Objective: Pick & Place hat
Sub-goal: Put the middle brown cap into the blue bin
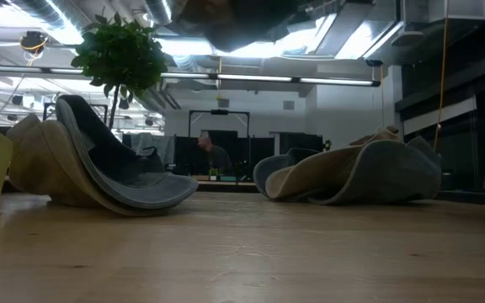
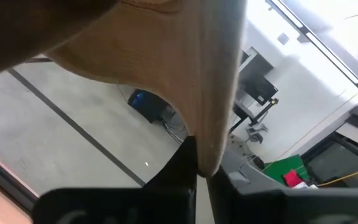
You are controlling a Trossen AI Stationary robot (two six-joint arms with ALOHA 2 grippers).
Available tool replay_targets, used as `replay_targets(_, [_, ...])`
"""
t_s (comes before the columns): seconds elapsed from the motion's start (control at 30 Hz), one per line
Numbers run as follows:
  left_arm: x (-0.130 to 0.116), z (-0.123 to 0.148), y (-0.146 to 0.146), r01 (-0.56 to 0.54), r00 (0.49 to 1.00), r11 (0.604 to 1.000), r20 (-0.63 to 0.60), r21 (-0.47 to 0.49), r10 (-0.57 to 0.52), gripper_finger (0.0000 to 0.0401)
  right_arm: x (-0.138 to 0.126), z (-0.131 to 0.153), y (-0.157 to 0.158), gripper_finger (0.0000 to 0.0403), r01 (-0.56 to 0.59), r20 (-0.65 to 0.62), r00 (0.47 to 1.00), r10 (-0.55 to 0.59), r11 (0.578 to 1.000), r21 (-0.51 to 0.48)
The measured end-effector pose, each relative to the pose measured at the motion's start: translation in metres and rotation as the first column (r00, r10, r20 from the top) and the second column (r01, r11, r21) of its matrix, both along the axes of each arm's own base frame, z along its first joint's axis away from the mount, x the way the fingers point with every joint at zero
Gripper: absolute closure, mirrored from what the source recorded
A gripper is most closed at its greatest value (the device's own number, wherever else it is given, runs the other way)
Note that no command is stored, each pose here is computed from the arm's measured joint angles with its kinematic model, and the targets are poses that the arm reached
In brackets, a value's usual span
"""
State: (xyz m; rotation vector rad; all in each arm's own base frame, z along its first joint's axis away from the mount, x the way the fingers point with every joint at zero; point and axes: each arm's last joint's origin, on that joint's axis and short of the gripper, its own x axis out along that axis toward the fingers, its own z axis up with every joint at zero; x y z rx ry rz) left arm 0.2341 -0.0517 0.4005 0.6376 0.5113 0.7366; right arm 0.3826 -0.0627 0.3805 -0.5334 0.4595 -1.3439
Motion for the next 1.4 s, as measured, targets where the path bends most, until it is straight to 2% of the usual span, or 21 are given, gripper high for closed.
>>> replay_targets(0.2, [0.031,-0.007,-0.009,0.034,0.999,0.997,-0.024,0.067,-0.032,0.0177,0.0,0.002,0.0,0.0385,-0.001,0.018,1.0,0.001,1.0,0.002])
replay_targets(0.4, [0.048,-0.007,0.003,-0.053,0.999,0.994,0.007,0.1,0.053,0.0177,0.001,0.001,0.0,0.0384,-0.038,0.064,0.997,0.037,0.999,0.011])
replay_targets(0.67, [0.052,-0.007,0.032,-0.155,0.988,0.983,0.016,0.096,0.154,0.0185,0.002,0.001,0.001,0.0386,-0.082,0.092,0.993,0.08,0.996,0.017])
replay_targets(0.8, [0.052,-0.007,0.04,-0.172,0.984,0.978,-0.013,0.12,0.175,0.0237,0.004,0.001,0.001,0.038,-0.125,0.115,0.986,0.122,0.992,0.024])
replay_targets(0.97, [0.05,-0.006,0.035,-0.142,0.986,0.977,-0.061,0.161,0.153,0.0356,0.005,-0.001,0.001,0.0379,-0.171,0.101,0.981,0.167,0.985,0.032])
replay_targets(1.03, [0.048,-0.004,0.031,-0.139,0.986,0.975,-0.068,0.175,0.153,0.0387,0.005,-0.002,0.001,0.0379,-0.186,0.088,0.979,0.182,0.982,0.038])
replay_targets(1.23, [0.031,0.005,0.022,-0.169,0.98,0.963,-0.072,0.212,0.188,0.0397,0.005,-0.012,0.001,0.0362,-0.227,0.048,0.973,0.224,0.97,0.09])
replay_targets(1.4, [0.007,0.021,0.021,-0.19,0.981,0.962,-0.008,0.195,0.195,0.0397,0.005,-0.024,-0.005,0.0335,-0.322,0.06,0.947,0.317,0.926,0.197])
